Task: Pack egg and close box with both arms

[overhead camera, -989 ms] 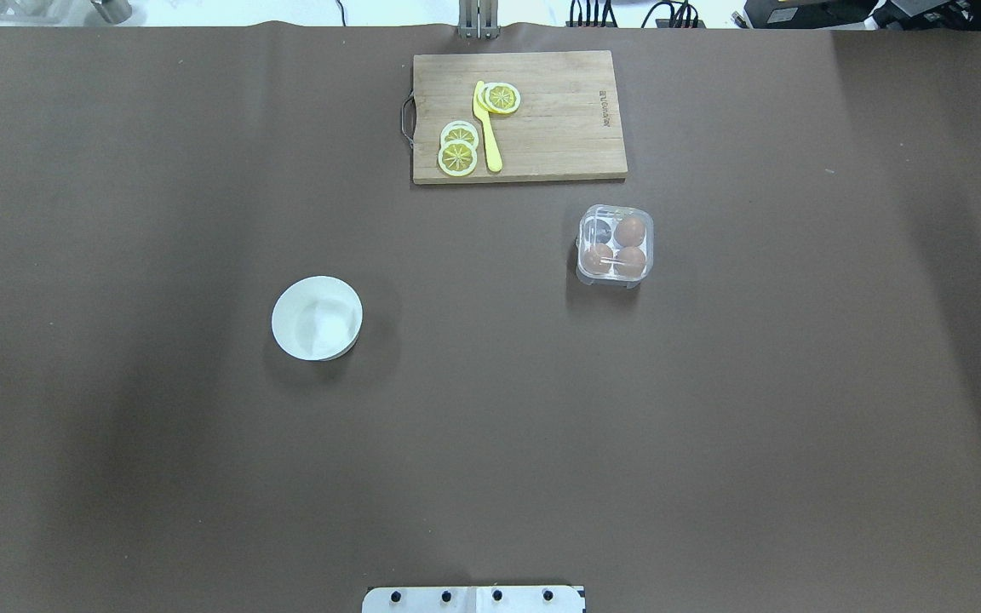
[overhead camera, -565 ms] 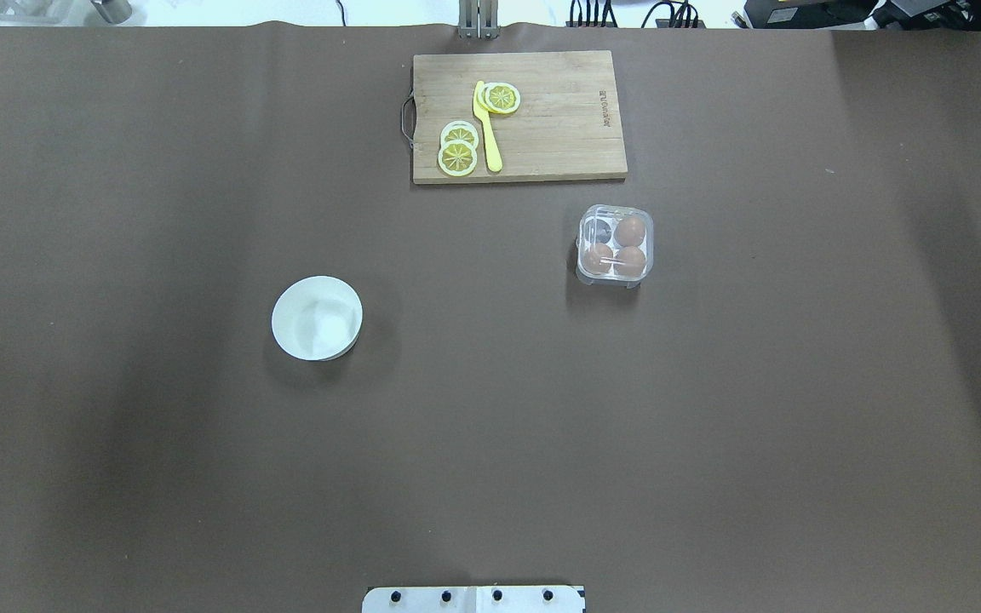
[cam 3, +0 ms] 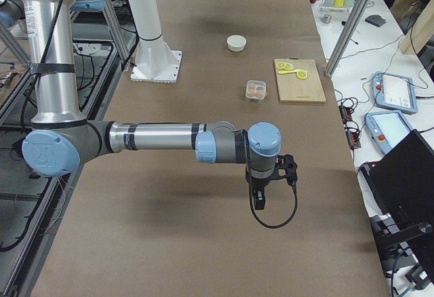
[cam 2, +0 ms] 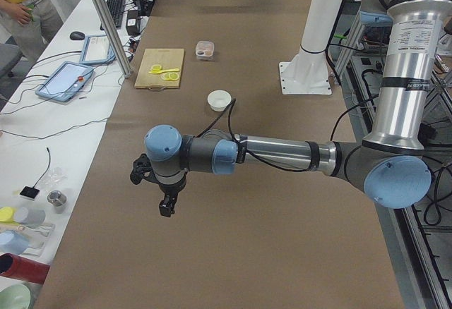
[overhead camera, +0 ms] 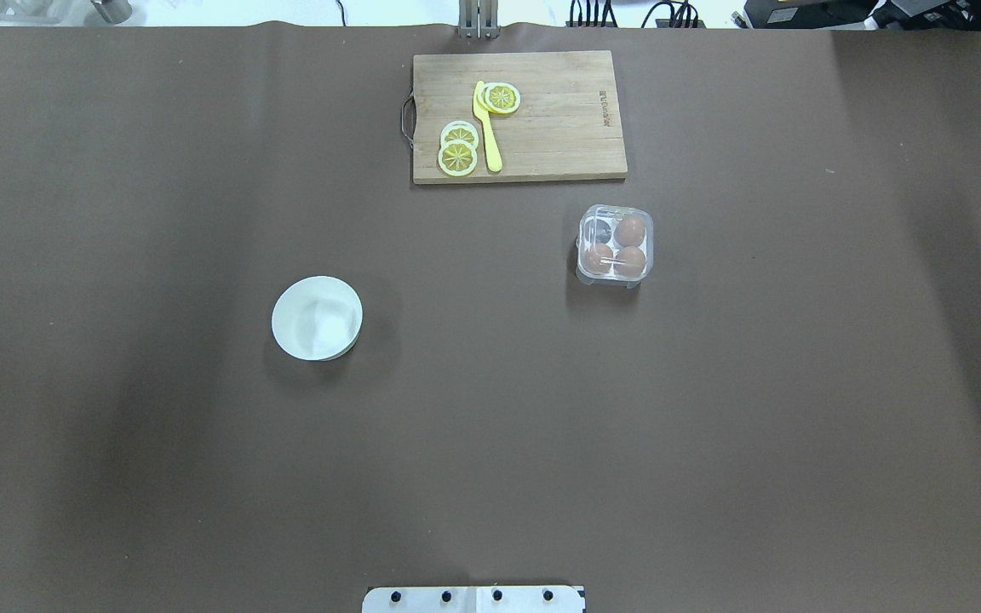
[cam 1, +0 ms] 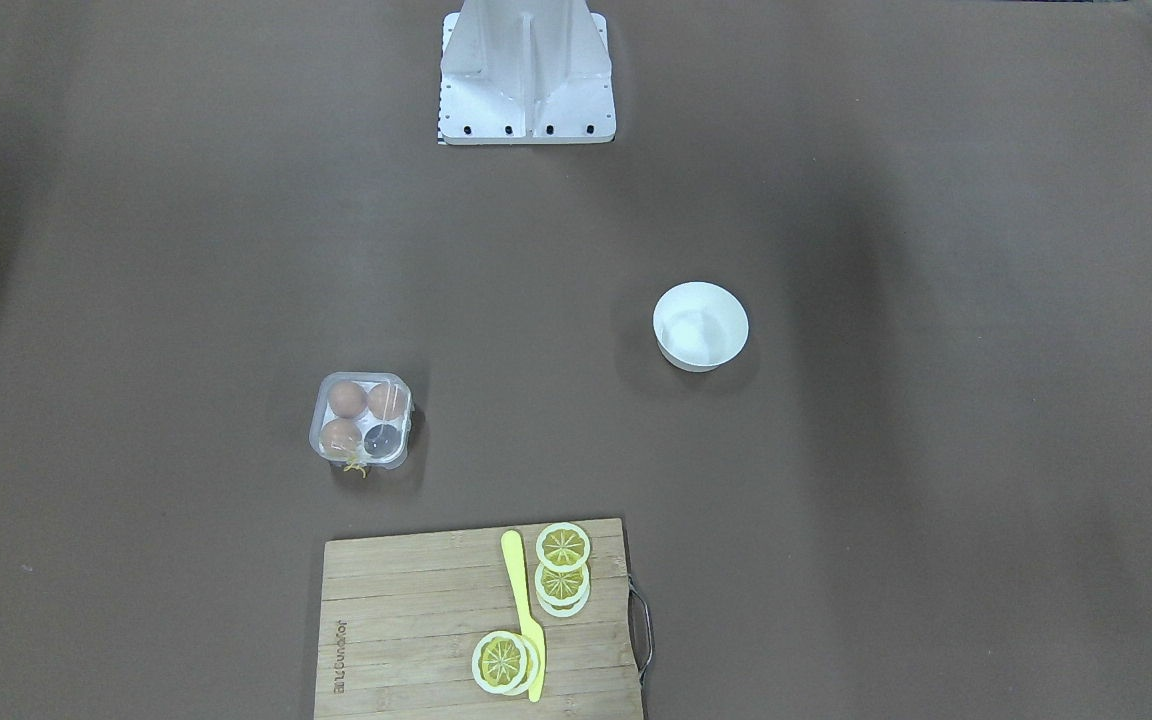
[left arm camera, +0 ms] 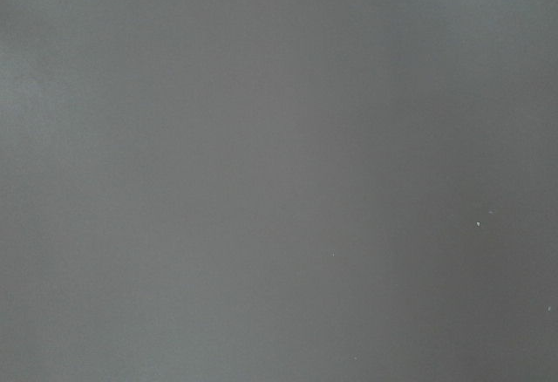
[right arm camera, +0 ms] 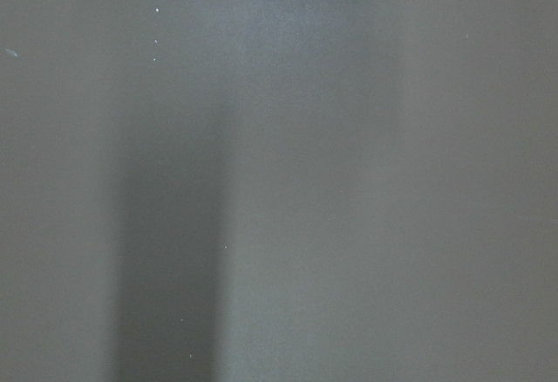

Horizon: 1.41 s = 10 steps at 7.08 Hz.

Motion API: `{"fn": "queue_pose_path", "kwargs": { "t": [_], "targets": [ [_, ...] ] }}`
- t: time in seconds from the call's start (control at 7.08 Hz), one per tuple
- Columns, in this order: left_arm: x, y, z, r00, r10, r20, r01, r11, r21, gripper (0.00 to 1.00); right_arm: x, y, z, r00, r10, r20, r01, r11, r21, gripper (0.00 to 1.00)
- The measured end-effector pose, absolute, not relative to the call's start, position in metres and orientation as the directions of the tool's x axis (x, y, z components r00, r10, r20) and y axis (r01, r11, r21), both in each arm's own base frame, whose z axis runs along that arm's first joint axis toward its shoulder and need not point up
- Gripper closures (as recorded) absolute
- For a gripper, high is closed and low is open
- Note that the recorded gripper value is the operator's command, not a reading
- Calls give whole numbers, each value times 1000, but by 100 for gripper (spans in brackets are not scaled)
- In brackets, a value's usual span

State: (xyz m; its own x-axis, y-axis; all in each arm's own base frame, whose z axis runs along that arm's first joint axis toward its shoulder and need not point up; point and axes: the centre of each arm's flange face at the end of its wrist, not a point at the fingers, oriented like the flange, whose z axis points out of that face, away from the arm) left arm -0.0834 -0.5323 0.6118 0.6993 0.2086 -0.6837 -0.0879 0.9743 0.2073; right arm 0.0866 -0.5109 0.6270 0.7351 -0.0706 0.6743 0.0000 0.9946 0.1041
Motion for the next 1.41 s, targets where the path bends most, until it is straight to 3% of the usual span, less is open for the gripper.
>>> {"fn": "queue_pose_path", "kwargs": {
  "t": [1.41],
  "targets": [
    [-84, -533, 609, 700, 203, -684, -81, 975, 207, 2, 85, -514, 620, 727, -85, 681, 3, 993, 121, 1]
  ]
}}
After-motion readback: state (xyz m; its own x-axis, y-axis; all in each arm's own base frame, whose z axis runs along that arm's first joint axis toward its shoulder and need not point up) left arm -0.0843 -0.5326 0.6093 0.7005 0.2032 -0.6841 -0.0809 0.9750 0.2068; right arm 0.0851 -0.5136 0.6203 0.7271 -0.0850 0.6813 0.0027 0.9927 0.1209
